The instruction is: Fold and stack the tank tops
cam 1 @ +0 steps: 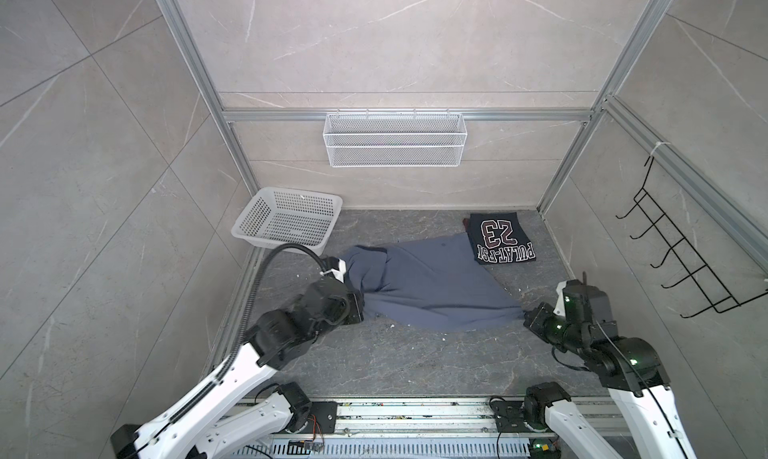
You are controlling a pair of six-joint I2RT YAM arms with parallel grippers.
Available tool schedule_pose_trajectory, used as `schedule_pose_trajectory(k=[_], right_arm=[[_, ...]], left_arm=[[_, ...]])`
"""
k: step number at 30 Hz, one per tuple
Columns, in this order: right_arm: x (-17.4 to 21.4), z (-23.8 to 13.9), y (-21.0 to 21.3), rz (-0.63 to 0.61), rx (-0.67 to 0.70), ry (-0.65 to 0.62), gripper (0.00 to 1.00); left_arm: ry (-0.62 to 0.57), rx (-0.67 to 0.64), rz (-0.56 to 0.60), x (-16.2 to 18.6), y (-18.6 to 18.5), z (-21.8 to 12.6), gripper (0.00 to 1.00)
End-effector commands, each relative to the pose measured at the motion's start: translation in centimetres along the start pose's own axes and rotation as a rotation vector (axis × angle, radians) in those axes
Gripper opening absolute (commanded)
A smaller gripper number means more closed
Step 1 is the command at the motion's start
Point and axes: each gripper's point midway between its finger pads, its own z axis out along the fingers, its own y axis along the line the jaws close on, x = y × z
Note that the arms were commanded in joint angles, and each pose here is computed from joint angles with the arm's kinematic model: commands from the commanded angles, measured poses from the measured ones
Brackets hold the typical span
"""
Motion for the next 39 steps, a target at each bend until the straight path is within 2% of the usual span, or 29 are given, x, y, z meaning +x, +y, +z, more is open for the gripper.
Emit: schedule_pose_trajectory(k=[1, 8, 12, 15, 17, 21, 24, 27, 30, 33, 35, 39], right_arm=[[-4.0, -3.6, 3.0, -0.088, -0.07, -0.129, 0.0], [-10.6, -13.9, 9.6, -0.166, -0.284, -0.383, 0.0], [-13.4, -15.9, 12.0, -0.174, -0.33, -0.45, 0.0], [-15.0, -15.3, 14.2, -0.178, -0.366, -0.447, 0.0], [-16.1, -14.4, 15.4, -0.182, -0.374, -0.441, 0.0], [-19.0, -11.7, 17.3, -0.19, -0.334, -0.45, 0.0], [-21.2, -9.1, 18.8, -0.194, -0.304, -0.449, 0.0], [-23.5, -6.8, 20.6, -0.2, -0.292, -0.455, 0.0], [-25.6, -5.8, 22.2, -0.211, -0.286, -0.479, 0.0], [-27.7, -6.0, 23.2, -0.216, -0.279, -0.522, 0.0], [-28.7, -6.6, 23.7, -0.221, -0.288, -0.554, 0.0], [-28.9, -7.0, 23.8, -0.232, -0.299, -0.563, 0.0]], left_arm=[[-0.219, 0.005, 0.134, -6.1, -1.1, -4.7, 0.0], [-0.473, 0.147, 0.203, -13.9, -5.5, -12.8, 0.0], [-0.543, 0.158, 0.237, -16.8, -7.4, -14.1, 0.0], [-0.565, 0.077, 0.277, -18.7, -8.0, -12.8, 0.0], [-0.58, -0.037, 0.293, -20.2, -7.7, -11.4, 0.0], [-0.568, -0.187, 0.383, -22.4, -8.6, -7.0, 0.0], [-0.526, -0.229, 0.399, -24.0, -8.5, -3.5, 0.0], [-0.468, -0.223, 0.354, -25.9, -7.1, 0.0, 0.0], [-0.466, -0.218, 0.353, -28.4, -6.6, 1.9, 0.0], [-0.476, -0.154, 0.308, -31.5, -5.5, 2.6, 0.0], [-0.508, -0.126, 0.321, -33.1, -5.6, 2.3, 0.0], [-0.525, -0.063, 0.352, -33.6, -6.4, 1.5, 0.0]])
